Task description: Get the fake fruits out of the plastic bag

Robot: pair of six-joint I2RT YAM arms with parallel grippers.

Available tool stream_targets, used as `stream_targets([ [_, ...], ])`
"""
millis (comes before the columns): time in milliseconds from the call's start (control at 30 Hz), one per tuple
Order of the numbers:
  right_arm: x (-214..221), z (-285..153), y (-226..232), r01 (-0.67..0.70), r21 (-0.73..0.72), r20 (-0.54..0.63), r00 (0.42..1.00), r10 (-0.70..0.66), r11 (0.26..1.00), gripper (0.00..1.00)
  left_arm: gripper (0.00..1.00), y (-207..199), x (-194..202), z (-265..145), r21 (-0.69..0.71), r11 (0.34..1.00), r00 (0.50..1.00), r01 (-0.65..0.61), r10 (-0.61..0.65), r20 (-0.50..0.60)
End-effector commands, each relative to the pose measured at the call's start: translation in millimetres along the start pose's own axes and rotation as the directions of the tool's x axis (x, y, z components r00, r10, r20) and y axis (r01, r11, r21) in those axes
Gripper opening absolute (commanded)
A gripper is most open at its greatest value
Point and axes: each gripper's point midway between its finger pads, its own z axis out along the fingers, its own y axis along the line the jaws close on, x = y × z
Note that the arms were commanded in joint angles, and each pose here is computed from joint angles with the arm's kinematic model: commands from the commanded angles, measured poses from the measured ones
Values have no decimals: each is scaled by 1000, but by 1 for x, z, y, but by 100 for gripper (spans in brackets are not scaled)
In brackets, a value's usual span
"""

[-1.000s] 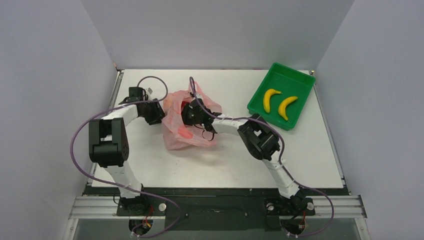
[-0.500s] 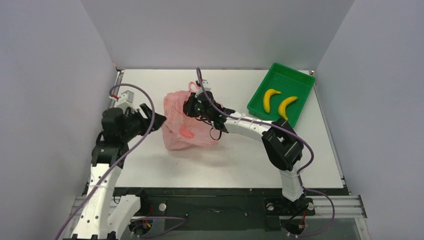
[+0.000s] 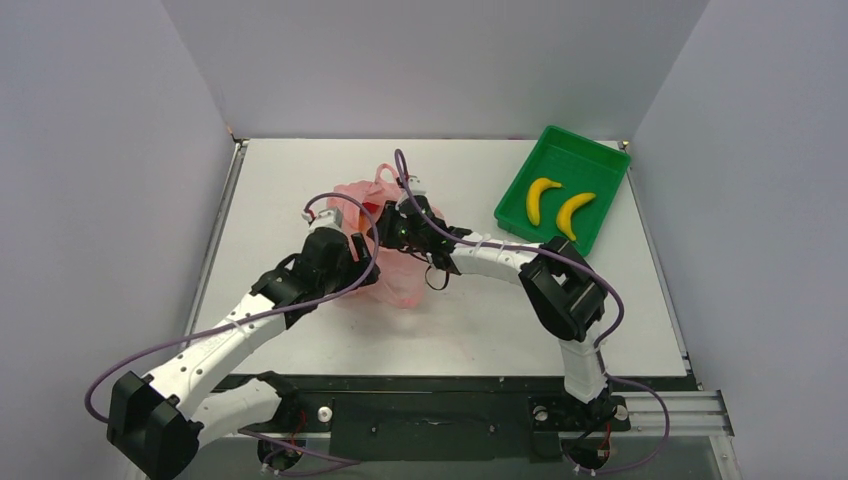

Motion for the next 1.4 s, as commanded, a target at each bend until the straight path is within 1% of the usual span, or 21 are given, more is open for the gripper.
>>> stream_targets([
  [0,-31,-7,22,14,-82,73,997,-8,997,14,68,14,-40,7,-118,993,994,0,13,110],
  [67,-29,-6,7,23,-40,74,997,-20,999,18,68,17,-38,16,-116,993,998,-20,27,57],
  [100,-30,-6,0,26,-14,83,996,-25,1000,19,64,17,-38,17,-112,993,998,-43,49,45],
  [133,-25,-6,-7,38,6,79,996,-39,999,20,59,23,-37,23,-132,990,998,-52,57,30],
  [167,-24,-5,-15,41,41,82,996,-44,998,20,46,26,-36,25,-132,988,996,-82,84,8],
  [233,-17,-8,-36,42,121,91,994,-53,992,19,37,37,-33,31,-143,983,993,-113,108,-40],
  [367,13,-13,-60,2,187,72,997,-16,982,16,30,67,-39,40,-199,970,986,-136,114,-118],
  [400,21,-13,-62,-2,182,67,998,-10,983,16,31,77,-44,41,-216,969,988,-119,95,-119],
  [500,51,-11,-40,-1,105,13,1000,0,994,12,51,71,-52,38,-171,978,989,-120,103,-105],
  [567,65,-15,-19,0,43,7,1000,0,999,11,61,64,-54,33,-134,985,992,-108,97,-84],
  [633,77,-23,5,-1,-39,0,1000,1,999,10,64,56,-50,28,-86,992,992,-96,89,-89],
  [733,82,-30,37,-17,-155,-14,1000,16,988,10,67,58,-49,21,-96,991,993,-93,85,-81],
  [900,67,-43,48,-91,-192,25,995,98,977,11,69,73,-49,23,-160,980,990,-122,108,-90],
  [967,54,-45,40,-103,-146,61,992,113,984,14,62,78,-46,24,-179,973,986,-143,123,-116],
  [1000,44,-44,33,-117,-111,101,987,128,987,19,52,78,-45,25,-172,973,983,-153,132,-124],
  [1033,38,-42,31,-126,-93,110,985,136,988,21,46,78,-43,25,-169,973,981,-158,136,-135],
  [1100,27,-33,24,-160,-64,129,978,167,985,25,23,77,-39,25,-153,974,978,-165,142,-149],
  [1167,16,-26,20,-200,-45,147,968,204,979,31,11,68,-31,22,-99,983,976,-155,137,-168],
  [1233,7,-21,17,-232,-24,177,956,233,972,34,1,63,-26,19,-71,987,977,-147,133,-168],
  [1333,-7,-16,23,-228,-14,214,950,225,974,40,0,54,-19,14,-32,988,975,-151,144,-170],
  [1367,-6,-12,17,-224,17,223,951,215,974,44,0,52,-16,14,-18,988,974,-151,146,-176],
])
